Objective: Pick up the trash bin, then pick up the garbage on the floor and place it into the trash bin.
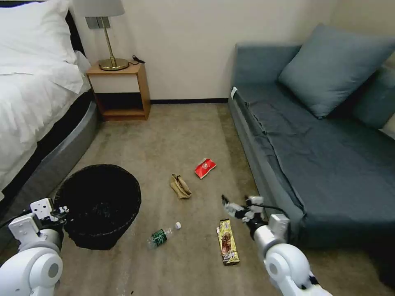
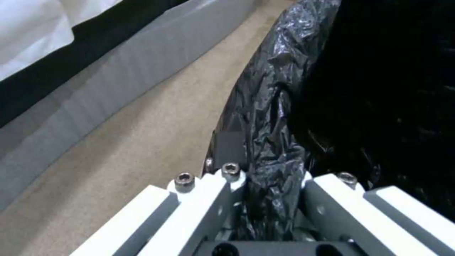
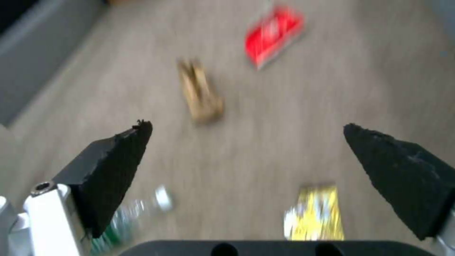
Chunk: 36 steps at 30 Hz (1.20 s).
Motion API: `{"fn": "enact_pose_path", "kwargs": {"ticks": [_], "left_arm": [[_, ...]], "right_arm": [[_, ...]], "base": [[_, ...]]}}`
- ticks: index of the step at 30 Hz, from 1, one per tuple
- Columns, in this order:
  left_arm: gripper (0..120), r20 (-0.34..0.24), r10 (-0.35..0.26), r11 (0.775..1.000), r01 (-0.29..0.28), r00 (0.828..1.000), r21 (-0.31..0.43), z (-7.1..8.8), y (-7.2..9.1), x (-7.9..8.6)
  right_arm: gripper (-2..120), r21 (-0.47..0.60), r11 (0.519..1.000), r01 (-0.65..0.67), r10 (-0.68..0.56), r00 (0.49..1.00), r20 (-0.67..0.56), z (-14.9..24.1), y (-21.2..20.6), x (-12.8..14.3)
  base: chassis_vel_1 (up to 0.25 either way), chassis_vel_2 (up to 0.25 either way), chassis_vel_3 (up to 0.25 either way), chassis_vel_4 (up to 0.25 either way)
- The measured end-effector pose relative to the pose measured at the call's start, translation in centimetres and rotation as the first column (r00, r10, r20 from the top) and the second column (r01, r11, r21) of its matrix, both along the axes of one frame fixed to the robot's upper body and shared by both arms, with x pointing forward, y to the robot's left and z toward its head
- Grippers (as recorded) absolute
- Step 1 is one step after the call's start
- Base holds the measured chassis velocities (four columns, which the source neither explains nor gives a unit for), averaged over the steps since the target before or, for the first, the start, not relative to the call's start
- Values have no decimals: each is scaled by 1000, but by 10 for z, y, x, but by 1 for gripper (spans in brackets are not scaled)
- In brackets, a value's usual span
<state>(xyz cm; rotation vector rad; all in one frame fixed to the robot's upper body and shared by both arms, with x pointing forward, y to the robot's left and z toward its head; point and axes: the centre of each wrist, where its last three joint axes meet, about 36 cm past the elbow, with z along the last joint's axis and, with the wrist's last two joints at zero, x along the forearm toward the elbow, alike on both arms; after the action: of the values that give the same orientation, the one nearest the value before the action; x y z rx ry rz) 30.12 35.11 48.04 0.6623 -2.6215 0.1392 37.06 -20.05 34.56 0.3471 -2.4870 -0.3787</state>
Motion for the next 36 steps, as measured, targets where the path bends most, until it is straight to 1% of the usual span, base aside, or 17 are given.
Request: {"fn": "enact_pose_path", "kwargs": {"ticks": [1, 2, 4, 5, 9, 14, 16, 19, 23, 28, 36], "left_arm": [[2, 0, 0, 1000, 0, 1000, 0, 0, 0, 0], [2, -3, 3, 1000, -3, 1000, -3, -2, 0, 0], [2, -8, 8, 1000, -8, 1000, -6, -6, 0, 0], [2, -8, 8, 1000, -8, 1000, -6, -6, 0, 0], [2, -8, 17, 1000, -17, 1000, -11, -8, 0, -1], [2, -8, 27, 1000, -27, 1000, -9, -8, 2, -2], [2, -8, 37, 999, -37, 999, -10, -9, 4, -3], [2, -11, 44, 999, -44, 999, -11, -10, 5, -5], [2, -17, 59, 998, -59, 998, -8, -13, 10, -8], [2, -18, 68, 998, -68, 997, -2, -13, 13, -10], [2, -18, 72, 997, -72, 997, 2, -13, 15, -11]], "right_arm": [[100, 0, 1000, 0, 0, 1000, 0, 0, 0, 0], [100, -8, 1000, -16, 16, 999, -47, -9, -1, 6], [100, -52, 997, -49, 44, 994, -104, -28, -8, 13], [100, -52, 997, -49, 44, 994, -104, -28, -8, 13], [100, -128, 987, -97, 74, 982, -176, -59, -30, 17], [100, -140, 983, -122, 90, 973, -213, -75, -48, 15], [100, -145, 979, -144, 107, 967, -233, -89, -53, 15], [100, -148, 976, -162, 124, 963, -239, -97, -49, 16], [100, -146, 968, -202, 161, 955, -250, -110, -32, 19], [100, -143, 963, -229, 187, 948, -257, -123, -17, 20], [100, -155, 956, -249, 202, 942, -266, -138, -9, 18]], "base": [[0, 0, 0, 0], [0, 0, 0, 0], [0, 0, 0, 0], [0, 0, 0, 0], [0, 0, 0, 0], [0, 0, 0, 0], [0, 0, 0, 0], [0, 0, 0, 0], [0, 0, 0, 0], [0, 0, 0, 0], [0, 0, 0, 0]]}}
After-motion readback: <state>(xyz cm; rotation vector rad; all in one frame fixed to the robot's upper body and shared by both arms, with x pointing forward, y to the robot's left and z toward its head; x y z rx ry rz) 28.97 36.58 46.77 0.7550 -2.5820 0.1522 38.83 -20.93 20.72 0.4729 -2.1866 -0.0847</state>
